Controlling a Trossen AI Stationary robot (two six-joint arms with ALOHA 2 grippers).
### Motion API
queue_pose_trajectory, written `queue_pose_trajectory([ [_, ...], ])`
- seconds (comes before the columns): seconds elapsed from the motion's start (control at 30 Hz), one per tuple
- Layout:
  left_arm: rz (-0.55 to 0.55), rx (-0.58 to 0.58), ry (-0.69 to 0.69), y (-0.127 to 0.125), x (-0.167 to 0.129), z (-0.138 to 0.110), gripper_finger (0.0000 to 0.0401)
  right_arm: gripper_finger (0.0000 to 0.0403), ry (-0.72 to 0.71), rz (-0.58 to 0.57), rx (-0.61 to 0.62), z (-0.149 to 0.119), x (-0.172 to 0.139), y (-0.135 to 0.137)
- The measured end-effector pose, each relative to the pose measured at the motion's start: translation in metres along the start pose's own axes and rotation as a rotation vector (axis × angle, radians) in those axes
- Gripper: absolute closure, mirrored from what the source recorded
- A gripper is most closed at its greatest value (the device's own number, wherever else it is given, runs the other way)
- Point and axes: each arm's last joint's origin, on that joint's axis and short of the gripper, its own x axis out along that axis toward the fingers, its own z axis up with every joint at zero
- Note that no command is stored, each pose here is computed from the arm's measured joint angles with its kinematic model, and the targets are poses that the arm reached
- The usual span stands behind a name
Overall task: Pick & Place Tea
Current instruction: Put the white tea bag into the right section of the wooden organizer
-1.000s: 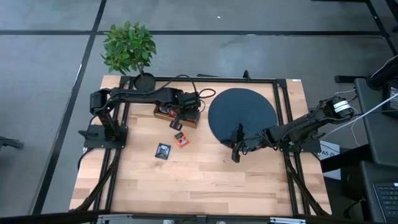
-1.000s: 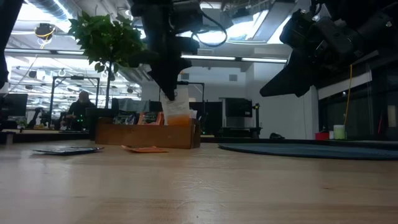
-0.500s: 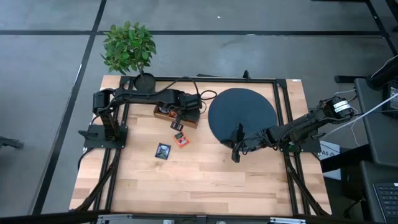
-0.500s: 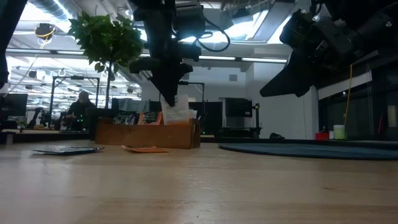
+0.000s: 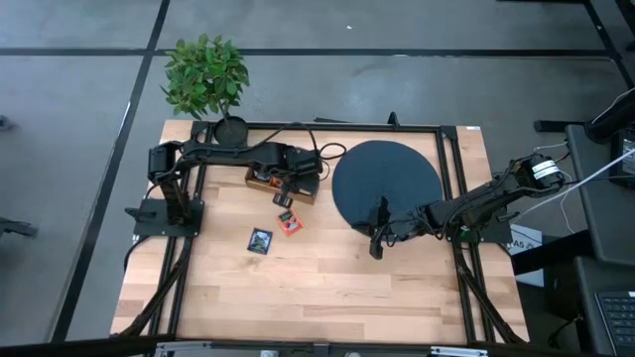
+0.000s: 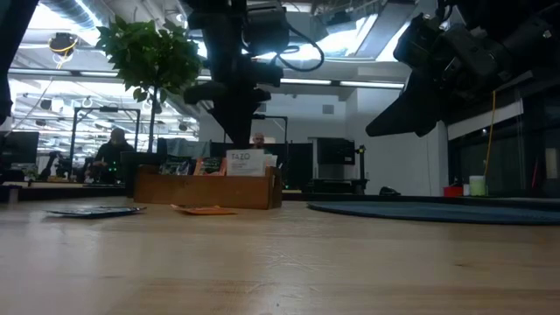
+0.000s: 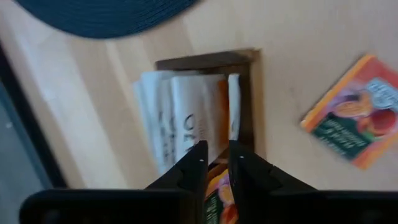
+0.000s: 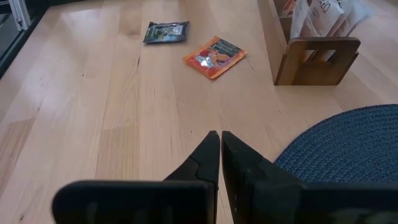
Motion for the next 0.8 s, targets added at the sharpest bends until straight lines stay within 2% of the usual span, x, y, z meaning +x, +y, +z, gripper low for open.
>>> queue_pose_trajectory([
  [0.4,0.118,0.059,0.055,0.002,-0.003,0.001,0.0341,0.0382,0.001,0.0,0.0,0.0,0.0,0.0],
  [0.53,0.143,0.098,0.065,-0.003,-0.005,0.004,0.0357,0.0382,0.001,-0.001,0.0,0.0,0.0,0.0],
  [0.67,0.158,0.112,0.023,-0.009,-0.014,0.009,0.0393,0.0382,0.005,-0.001,-0.003,0.0,0.0,0.0],
  [0.8,0.152,0.127,0.004,-0.018,-0.023,0.011,0.0398,0.0382,0.012,-0.004,-0.006,-0.002,0.001,0.0],
])
